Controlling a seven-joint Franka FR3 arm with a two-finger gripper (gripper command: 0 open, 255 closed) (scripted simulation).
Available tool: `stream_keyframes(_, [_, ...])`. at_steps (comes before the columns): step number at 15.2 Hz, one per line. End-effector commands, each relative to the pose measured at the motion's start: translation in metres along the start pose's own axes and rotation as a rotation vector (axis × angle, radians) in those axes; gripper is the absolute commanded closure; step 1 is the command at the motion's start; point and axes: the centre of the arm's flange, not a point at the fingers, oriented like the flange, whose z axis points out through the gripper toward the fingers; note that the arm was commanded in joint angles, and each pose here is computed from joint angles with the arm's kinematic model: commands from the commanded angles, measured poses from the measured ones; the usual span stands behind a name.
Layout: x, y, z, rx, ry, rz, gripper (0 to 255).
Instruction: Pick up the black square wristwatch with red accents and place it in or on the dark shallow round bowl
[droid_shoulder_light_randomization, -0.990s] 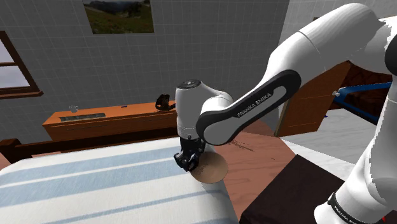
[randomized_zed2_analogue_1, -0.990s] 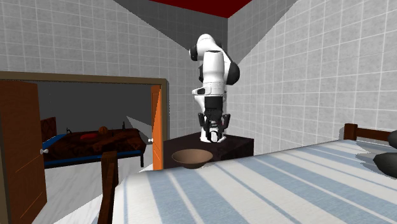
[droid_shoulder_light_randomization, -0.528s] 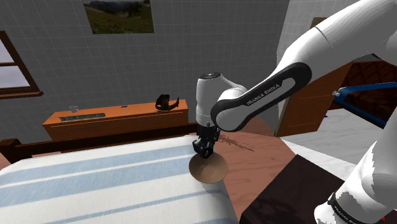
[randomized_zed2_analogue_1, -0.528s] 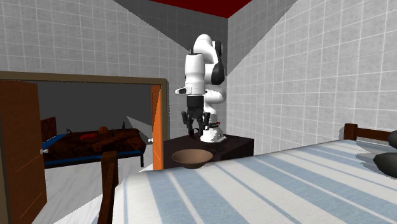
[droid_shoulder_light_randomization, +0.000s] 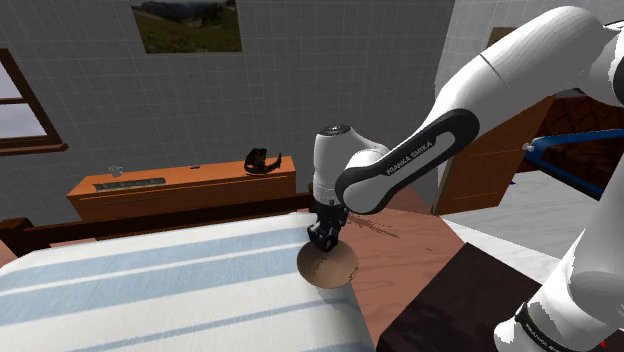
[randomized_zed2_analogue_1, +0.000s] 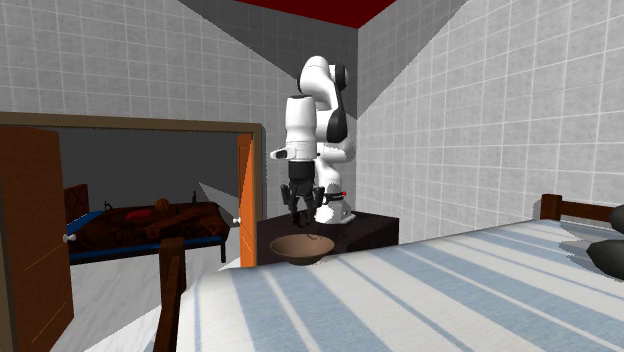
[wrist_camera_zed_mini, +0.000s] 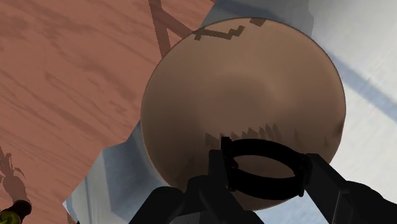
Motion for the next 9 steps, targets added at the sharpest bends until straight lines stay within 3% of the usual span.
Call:
stream_keyframes(1, [0.000, 0.000, 0.011, 0.000, 0.000, 0.000, 255])
stream_keyframes(9, [0.000, 0.001, 0.047, 0.000, 0.000, 0.000, 255])
